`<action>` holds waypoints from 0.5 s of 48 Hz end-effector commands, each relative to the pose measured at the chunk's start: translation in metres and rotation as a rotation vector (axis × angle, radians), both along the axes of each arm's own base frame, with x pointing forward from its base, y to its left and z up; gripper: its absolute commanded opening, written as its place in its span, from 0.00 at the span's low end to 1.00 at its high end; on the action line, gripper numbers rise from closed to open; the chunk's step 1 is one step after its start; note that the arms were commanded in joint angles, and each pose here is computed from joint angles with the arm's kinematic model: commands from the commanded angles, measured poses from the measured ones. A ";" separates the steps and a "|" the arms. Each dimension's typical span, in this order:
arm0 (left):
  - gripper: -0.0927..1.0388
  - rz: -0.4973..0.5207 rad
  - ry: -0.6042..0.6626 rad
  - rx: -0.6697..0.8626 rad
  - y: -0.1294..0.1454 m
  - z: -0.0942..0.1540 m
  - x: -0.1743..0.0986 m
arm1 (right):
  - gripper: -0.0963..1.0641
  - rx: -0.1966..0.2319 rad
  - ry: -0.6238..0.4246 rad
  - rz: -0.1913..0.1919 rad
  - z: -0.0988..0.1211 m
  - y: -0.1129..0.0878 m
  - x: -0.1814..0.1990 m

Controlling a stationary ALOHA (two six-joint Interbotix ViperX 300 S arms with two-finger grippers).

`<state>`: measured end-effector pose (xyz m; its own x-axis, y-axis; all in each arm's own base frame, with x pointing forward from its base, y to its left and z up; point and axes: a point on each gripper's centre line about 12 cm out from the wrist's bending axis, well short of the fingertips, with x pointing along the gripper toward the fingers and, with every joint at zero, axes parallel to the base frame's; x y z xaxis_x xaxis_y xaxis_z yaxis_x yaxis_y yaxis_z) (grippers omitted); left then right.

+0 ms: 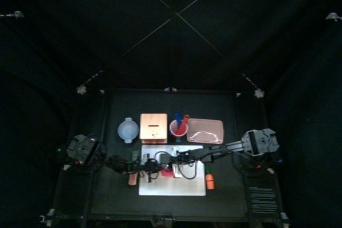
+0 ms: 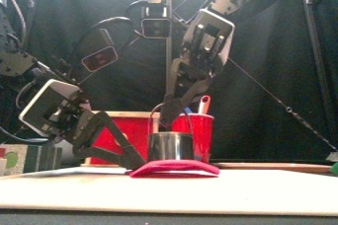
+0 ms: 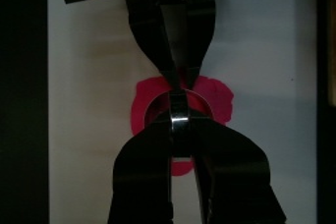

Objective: Get the cutter from the drawer then cut the dough then place the extra dough in the bowl
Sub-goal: Cut the dough

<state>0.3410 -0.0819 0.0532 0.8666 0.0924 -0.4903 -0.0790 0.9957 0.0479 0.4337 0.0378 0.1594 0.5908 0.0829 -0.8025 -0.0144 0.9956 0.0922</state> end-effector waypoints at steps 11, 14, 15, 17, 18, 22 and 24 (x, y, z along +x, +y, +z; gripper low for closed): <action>0.60 -0.004 0.009 -0.011 -0.002 0.001 0.001 | 0.40 0.010 -0.127 -0.007 0.055 -0.003 -0.007; 0.60 -0.004 0.011 -0.010 -0.002 0.000 0.000 | 0.40 0.013 -0.125 -0.010 0.057 -0.004 -0.011; 0.60 -0.002 0.009 -0.011 -0.002 0.001 0.001 | 0.40 0.011 -0.124 -0.009 0.057 -0.004 -0.013; 0.60 -0.004 0.012 -0.011 -0.002 0.000 0.001 | 0.40 0.013 -0.119 -0.014 0.057 -0.006 -0.017; 0.60 -0.003 0.012 -0.011 -0.002 0.000 0.001 | 0.40 0.013 -0.117 -0.014 0.056 -0.006 -0.020; 0.60 -0.003 0.012 -0.013 -0.002 0.001 0.001 | 0.40 0.014 -0.111 -0.015 0.056 -0.006 -0.029; 0.60 -0.005 0.009 -0.014 -0.003 0.002 0.001 | 0.40 0.014 -0.106 -0.017 0.055 -0.007 -0.033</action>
<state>0.3417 -0.0824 0.0524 0.8607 0.0891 -0.5012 -0.0780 0.9960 0.0431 0.4068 0.0333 0.1910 0.6298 0.0830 -0.7723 -0.0103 0.9951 0.0986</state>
